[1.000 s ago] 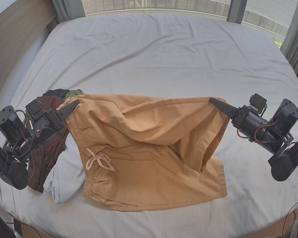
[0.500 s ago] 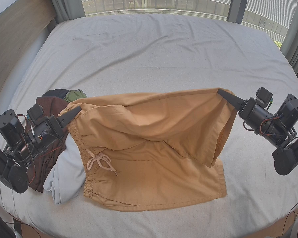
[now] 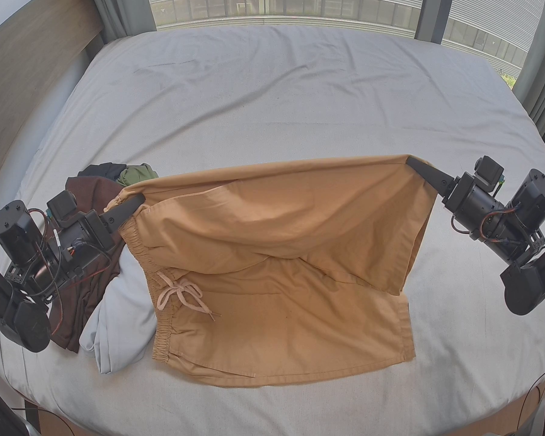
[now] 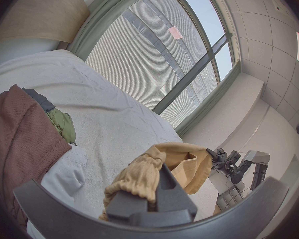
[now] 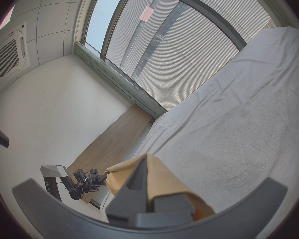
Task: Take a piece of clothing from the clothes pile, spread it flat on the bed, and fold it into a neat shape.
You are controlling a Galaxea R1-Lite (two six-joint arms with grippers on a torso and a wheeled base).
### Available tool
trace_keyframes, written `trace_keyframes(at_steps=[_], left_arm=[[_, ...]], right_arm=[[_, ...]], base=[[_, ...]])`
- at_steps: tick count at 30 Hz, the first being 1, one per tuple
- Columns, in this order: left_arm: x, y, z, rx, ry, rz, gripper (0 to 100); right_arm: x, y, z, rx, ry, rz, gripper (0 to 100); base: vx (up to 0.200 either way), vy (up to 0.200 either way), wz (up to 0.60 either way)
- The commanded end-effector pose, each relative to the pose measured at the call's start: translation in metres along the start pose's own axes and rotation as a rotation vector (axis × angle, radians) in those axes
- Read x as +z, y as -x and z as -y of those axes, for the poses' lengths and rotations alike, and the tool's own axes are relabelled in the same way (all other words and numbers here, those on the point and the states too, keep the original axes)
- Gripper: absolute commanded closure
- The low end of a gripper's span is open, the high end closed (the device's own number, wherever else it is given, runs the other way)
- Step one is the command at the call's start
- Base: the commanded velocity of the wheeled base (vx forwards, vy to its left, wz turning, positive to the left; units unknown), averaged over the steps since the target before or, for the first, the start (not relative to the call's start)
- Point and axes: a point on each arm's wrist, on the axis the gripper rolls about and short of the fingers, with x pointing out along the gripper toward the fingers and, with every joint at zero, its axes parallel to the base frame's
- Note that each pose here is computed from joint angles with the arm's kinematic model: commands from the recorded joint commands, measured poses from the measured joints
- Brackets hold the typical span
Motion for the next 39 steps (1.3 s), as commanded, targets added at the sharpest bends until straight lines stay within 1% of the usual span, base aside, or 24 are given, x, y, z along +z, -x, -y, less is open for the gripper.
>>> trace_keyframes(at_steps=[1, 11, 15, 39], left_arm=[[0.0008, 0.0002, -0.0017, 0.006, 0.001, 0.004, 100], [-0.0006, -0.0003, -0.0043, 0.012, 0.006, 0.0, 100], [0.0003, -0.0017, -0.0048, 0.011, 0.004, 0.004, 100], [-0.001, -0.0022, -0.0061, 0.013, 0.004, -0.001, 100]], right_arm=[[-0.0001, 0.0002, 0.0012, -0.003, -0.002, 0.0, 100], [0.0008, 0.0, 0.0014, -0.002, 0.0, 0.003, 100], [0.0062, 0.0013, 0.0055, -0.013, 0.011, 0.019, 100], [0.0058, 0.0011, 0.0089, -0.021, 0.011, 0.019, 100]], base=[[0.0, 0.0, 0.0], [0.0, 0.0, 0.0], [0.0, 0.0, 0.0], [0.0, 0.0, 0.0]])
